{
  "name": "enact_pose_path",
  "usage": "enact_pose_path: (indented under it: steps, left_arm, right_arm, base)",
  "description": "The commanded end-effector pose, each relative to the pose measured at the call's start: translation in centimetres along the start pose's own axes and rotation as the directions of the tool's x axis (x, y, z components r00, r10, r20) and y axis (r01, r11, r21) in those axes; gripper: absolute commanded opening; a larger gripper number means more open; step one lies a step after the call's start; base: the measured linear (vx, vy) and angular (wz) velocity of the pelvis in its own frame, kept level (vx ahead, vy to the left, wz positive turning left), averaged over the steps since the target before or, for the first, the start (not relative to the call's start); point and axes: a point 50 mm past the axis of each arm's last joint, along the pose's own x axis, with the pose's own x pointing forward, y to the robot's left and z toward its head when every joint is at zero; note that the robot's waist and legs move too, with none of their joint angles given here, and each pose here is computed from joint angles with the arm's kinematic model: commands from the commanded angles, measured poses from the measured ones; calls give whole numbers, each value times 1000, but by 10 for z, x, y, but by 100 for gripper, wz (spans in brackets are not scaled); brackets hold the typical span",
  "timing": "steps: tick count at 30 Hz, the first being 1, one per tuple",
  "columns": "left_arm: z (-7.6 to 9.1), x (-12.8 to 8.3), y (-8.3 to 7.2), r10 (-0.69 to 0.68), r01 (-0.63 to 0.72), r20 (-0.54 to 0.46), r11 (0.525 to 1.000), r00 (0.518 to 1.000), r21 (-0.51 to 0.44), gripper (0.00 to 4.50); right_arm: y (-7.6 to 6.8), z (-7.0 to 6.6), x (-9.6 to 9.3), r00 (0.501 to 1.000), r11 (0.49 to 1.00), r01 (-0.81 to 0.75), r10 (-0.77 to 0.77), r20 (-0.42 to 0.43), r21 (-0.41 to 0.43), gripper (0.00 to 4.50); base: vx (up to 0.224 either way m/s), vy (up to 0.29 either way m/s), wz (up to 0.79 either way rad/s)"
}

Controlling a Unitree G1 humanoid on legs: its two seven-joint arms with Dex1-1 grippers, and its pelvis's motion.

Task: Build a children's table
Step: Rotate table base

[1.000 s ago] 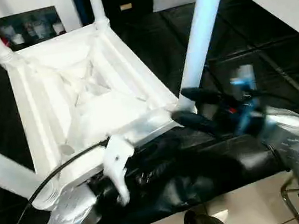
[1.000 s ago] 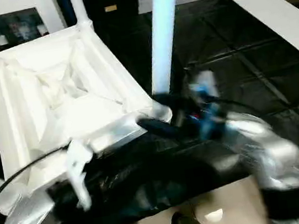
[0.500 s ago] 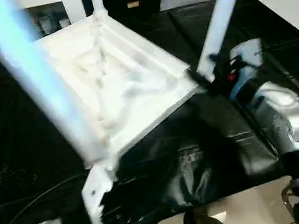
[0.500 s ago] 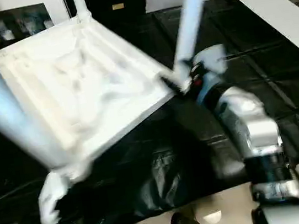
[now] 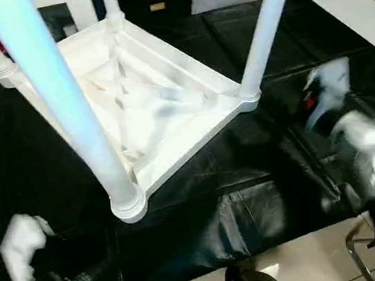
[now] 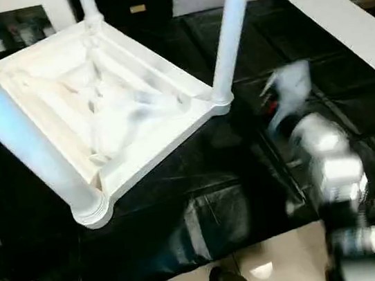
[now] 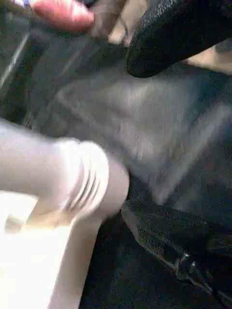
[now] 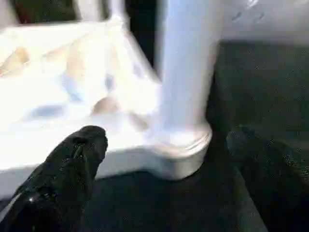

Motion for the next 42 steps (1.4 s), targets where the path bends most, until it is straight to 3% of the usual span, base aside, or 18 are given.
enact_pose_path:
  steps: [1, 7, 8, 12, 17, 19, 22, 23, 29, 36, 42]
  left_arm:
    - [4, -5, 7, 14, -14, 14, 1000, 1000, 2, 448]
    - [24, 4, 19, 6, -11, 114, 999, 993, 45, 448]
    - [32, 16, 17, -29, 21, 168, 999, 985, 48, 448]
    - [44, 45, 11, -94, 83, 249, 995, 964, 54, 448]
    - [47, 69, 5, -148, 138, 281, 989, 948, 57, 448]
    - [50, 85, -9, -228, 223, 292, 974, 929, 52, 448]
    - [51, 90, -18, -274, 273, 293, 961, 916, 46, 448]
    - [52, 96, -31, -333, 339, 303, 940, 893, 36, 448]
    - [55, 116, -63, -470, 485, 316, 874, 824, 36, 448]
    - [64, 139, -83, -543, 558, 331, 828, 772, 58, 448]
    - [72, 156, -88, -544, 550, 355, 830, 760, 94, 448]
  right_arm:
    - [10, -5, -3, 999, 999, -43, 43, -29, 9, 450]
    - [38, -23, -4, 989, 995, -104, 103, -105, 0, 450]
    - [47, -29, -1, 986, 994, -106, 105, -130, -7, 450]
    - [62, -38, 8, 981, 997, -80, 78, -176, -7, 450]
    - [67, -43, 21, 981, 998, -44, 35, -189, -41, 450]
    - [69, -46, 30, 980, 999, -25, 15, -198, -48, 450]
    - [70, -45, 32, 980, 999, -15, 5, -200, -52, 450]
    - [69, -44, 32, 980, 998, -14, 3, -199, -53, 450]
    - [64, -44, 30, 979, 997, 7, -22, -204, -73, 450]
    - [61, -43, 30, 977, 994, 41, -60, -205, -97, 450]
    - [71, -36, 36, 989, 998, -14, 6, -148, -58, 450]
  base:
    - [0, 0, 0]
    - [0, 0, 0]
    - [0, 0, 0]
    - [0, 0, 0]
    - [0, 0, 0]
    - [0, 0, 0]
    - [0, 0, 0]
    - [0, 0, 0]
    - [0, 0, 0]
    - [0, 0, 0]
    - [0, 0, 0]
